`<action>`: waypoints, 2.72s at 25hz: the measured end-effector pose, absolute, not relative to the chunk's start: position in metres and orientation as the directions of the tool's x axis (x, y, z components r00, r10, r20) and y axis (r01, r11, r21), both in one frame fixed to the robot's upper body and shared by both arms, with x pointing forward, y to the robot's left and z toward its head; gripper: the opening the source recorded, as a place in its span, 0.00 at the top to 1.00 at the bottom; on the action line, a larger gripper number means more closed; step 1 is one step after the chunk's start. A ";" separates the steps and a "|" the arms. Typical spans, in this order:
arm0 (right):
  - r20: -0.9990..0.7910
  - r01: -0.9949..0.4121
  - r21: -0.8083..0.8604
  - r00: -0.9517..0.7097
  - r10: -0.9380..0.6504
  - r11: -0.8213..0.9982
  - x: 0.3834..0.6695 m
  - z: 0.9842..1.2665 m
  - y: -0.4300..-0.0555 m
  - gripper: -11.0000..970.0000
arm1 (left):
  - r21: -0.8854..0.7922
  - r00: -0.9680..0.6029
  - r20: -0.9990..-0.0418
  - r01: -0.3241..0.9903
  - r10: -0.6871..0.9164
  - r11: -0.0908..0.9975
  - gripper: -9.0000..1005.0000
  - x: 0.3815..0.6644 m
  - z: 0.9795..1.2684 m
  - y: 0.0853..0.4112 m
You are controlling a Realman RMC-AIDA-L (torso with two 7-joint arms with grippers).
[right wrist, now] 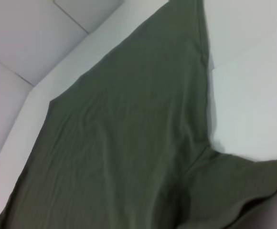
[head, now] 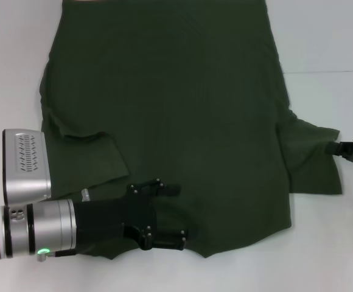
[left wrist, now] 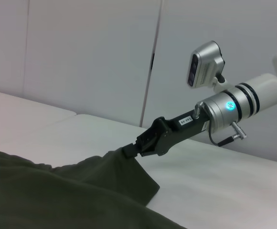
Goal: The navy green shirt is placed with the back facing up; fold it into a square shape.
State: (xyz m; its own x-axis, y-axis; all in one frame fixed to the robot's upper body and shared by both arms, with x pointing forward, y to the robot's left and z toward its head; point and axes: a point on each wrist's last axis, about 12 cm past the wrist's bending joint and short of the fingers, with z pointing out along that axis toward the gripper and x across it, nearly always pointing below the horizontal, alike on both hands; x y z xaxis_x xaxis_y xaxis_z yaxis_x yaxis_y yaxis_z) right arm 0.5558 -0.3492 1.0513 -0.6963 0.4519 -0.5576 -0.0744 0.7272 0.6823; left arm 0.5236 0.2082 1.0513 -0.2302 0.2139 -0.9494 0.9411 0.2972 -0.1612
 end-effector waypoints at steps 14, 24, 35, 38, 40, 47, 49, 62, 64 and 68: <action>-0.652 -0.086 0.586 -0.640 0.406 0.806 0.583 1.072 -0.367 0.99 | -0.157 -0.233 -0.948 0.935 0.217 0.319 0.05 0.526 1.050 0.210; -0.698 -0.089 0.519 -0.619 0.361 0.850 0.604 1.083 -0.366 0.99 | -0.157 -0.237 -0.949 0.927 0.208 0.341 0.05 0.527 1.050 0.213; -0.729 -0.111 0.467 -0.610 0.310 0.877 0.620 1.095 -0.364 0.99 | -0.155 -0.236 -0.950 0.926 0.207 0.345 0.05 0.528 1.051 0.213; -0.728 -0.113 0.465 -0.613 0.307 0.878 0.620 1.095 -0.363 0.99 | -0.155 -0.236 -0.950 0.926 0.206 0.345 0.05 0.528 1.051 0.213; -0.724 -0.111 0.469 -0.617 0.309 0.876 0.618 1.093 -0.363 0.99 | -0.155 -0.236 -0.950 0.926 0.206 0.345 0.05 0.528 1.051 0.213; -0.711 -0.172 0.495 -0.644 0.283 0.851 0.618 1.095 -0.352 0.99 | -0.154 -0.238 -0.949 0.923 0.208 0.351 0.05 0.529 1.050 0.213; -0.712 -0.216 0.501 -0.654 0.257 0.838 0.623 1.099 -0.339 0.99 | -0.158 -0.241 -0.948 0.923 0.207 0.352 0.05 0.529 1.051 0.213; -0.732 -0.508 0.486 -0.682 0.013 0.711 0.643 1.115 -0.222 0.98 | -0.165 -0.250 -0.950 0.911 0.188 0.379 0.05 0.531 1.051 0.216; -0.732 -0.520 0.486 -0.681 0.002 0.702 0.643 1.116 -0.218 0.89 | -0.165 -0.253 -0.949 0.906 0.187 0.389 0.05 0.531 1.050 0.218; -0.732 -0.497 0.489 -0.681 0.027 0.717 0.644 1.119 -0.229 0.73 | -0.172 -0.261 -0.948 0.903 0.184 0.394 0.05 0.531 1.050 0.218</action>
State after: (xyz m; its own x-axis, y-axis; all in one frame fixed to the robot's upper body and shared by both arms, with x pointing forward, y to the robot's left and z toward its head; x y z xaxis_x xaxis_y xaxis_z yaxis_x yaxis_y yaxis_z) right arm 0.6445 -0.2293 1.1185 -0.6809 0.0272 -0.7319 -0.4971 0.7167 0.4891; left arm 0.5310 0.2179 1.0501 -0.2607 0.1841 -0.9477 0.9028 0.3943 -0.1717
